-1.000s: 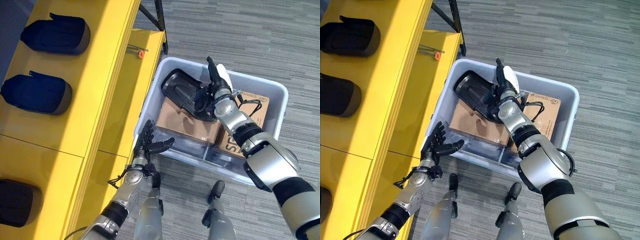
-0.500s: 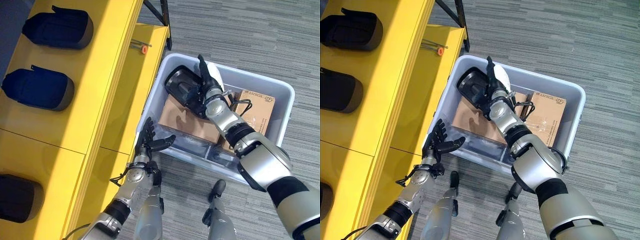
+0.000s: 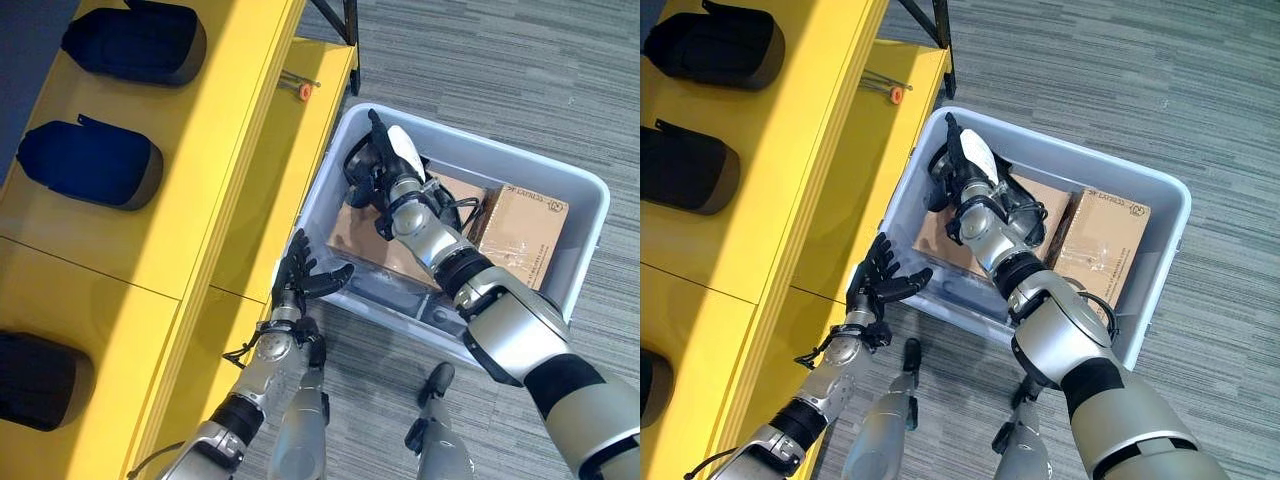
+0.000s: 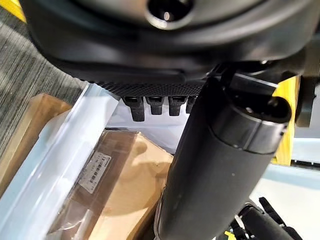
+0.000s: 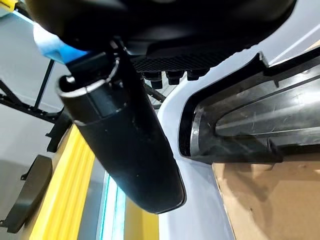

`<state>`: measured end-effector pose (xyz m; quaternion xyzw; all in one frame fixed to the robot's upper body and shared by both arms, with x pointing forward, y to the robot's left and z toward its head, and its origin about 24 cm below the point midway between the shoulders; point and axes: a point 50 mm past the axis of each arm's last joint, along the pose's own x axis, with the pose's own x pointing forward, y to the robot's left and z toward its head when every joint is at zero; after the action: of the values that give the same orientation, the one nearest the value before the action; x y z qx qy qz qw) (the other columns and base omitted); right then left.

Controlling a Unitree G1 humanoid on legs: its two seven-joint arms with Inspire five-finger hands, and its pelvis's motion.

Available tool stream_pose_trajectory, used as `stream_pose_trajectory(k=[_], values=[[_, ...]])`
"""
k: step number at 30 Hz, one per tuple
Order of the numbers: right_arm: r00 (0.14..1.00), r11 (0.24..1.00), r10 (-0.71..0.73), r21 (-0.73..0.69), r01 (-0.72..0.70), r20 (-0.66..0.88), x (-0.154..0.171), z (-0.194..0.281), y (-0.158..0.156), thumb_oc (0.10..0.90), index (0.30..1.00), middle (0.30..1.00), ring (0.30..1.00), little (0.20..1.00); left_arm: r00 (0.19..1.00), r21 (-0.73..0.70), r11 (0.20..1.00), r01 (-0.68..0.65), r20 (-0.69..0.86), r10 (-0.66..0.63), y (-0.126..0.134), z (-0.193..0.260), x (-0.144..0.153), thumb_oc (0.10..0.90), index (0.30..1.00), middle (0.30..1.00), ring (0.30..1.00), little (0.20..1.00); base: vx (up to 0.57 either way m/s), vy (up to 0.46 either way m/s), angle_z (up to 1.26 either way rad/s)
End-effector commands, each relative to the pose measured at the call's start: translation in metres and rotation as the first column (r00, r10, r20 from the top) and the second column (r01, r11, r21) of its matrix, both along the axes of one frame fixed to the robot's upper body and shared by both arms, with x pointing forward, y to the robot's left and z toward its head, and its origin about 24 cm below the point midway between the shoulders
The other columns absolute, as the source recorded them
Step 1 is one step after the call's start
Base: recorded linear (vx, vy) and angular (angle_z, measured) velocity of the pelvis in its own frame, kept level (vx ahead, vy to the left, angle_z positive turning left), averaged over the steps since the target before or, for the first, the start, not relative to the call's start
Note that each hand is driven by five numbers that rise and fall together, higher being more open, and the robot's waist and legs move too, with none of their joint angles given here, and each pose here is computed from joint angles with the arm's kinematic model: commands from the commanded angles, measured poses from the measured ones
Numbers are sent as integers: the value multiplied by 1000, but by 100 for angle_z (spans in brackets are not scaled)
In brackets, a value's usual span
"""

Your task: Move parts from the plastic box to the shelf.

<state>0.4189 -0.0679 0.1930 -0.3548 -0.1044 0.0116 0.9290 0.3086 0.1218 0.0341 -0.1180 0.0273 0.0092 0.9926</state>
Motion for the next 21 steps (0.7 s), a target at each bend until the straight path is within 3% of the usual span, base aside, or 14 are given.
stream_pose_trajectory(k=[1, 11, 21], values=[[926, 988, 153, -33, -151, 346, -16, 100, 45, 900, 1000, 1000, 1000, 1000, 991, 18, 1000, -8, 136, 5, 3, 25, 2, 900, 1000, 1000, 1000, 1000, 1, 11, 8], [947, 996, 92, -41, -83, 308, -8, 91, 35, 900, 1000, 1000, 1000, 1000, 991, 23, 1000, 3, 134, -6, -1, 25, 2, 900, 1000, 1000, 1000, 1000, 0, 2, 1], [942, 997, -9, -74, 36, 336, 0, 103, 2, 900, 1000, 1000, 1000, 1000, 985, 38, 998, 40, 164, -46, -8, 31, 2, 900, 1000, 1000, 1000, 1000, 0, 0, 0]])
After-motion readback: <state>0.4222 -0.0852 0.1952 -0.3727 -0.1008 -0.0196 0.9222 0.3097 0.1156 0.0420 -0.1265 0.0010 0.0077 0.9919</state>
